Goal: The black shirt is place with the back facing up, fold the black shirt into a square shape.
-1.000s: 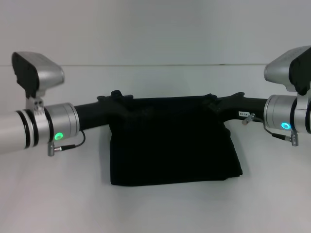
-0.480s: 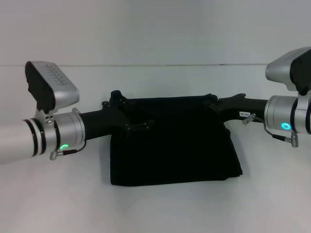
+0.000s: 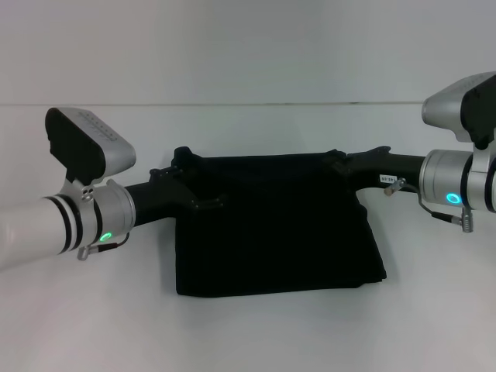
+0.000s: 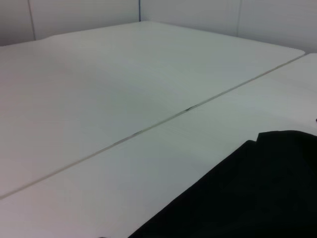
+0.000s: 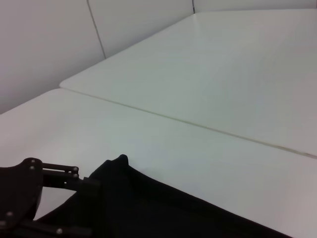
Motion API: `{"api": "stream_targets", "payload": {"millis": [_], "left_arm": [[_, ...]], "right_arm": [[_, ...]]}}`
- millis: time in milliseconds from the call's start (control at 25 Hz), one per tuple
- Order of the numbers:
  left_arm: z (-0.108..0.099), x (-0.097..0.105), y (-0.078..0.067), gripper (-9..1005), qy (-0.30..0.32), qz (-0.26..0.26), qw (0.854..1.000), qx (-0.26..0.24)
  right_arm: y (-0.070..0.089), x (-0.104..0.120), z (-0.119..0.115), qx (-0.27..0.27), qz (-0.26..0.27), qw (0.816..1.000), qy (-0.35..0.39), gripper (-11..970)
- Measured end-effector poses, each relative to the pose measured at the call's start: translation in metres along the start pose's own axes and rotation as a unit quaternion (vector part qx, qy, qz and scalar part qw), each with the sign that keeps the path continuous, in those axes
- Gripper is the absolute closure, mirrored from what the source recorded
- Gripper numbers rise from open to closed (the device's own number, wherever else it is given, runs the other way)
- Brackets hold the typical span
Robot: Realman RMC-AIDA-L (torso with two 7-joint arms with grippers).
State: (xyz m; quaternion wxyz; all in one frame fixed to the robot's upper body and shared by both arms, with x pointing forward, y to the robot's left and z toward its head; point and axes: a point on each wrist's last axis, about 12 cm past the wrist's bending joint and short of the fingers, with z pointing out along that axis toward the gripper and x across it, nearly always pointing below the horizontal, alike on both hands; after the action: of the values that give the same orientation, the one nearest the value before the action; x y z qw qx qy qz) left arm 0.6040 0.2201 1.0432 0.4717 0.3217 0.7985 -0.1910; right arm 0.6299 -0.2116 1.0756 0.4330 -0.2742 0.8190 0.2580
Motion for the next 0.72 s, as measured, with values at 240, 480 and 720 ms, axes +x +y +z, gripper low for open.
{"api": "stream_targets", "payload": {"millis": [240, 480, 720], "left_arm": [[-0.001, 0.001, 0.0, 209, -0.002, -0.005, 1.0, -0.002], [-0.005, -0.006, 0.0, 209, -0.036, -0.018, 0.999, 0.013], [-0.009, -0.015, -0.001, 209, -0.074, -0.029, 0.996, 0.029]], "right_arm": [[0.001, 0.0, 0.001, -0.001, -0.003, 1.0, 0.0, 961], [0.002, 0.001, 0.001, -0.002, -0.001, 1.0, 0.0, 959], [0.002, 0.002, 0.001, -0.002, 0.001, 1.0, 0.0, 956]]}}
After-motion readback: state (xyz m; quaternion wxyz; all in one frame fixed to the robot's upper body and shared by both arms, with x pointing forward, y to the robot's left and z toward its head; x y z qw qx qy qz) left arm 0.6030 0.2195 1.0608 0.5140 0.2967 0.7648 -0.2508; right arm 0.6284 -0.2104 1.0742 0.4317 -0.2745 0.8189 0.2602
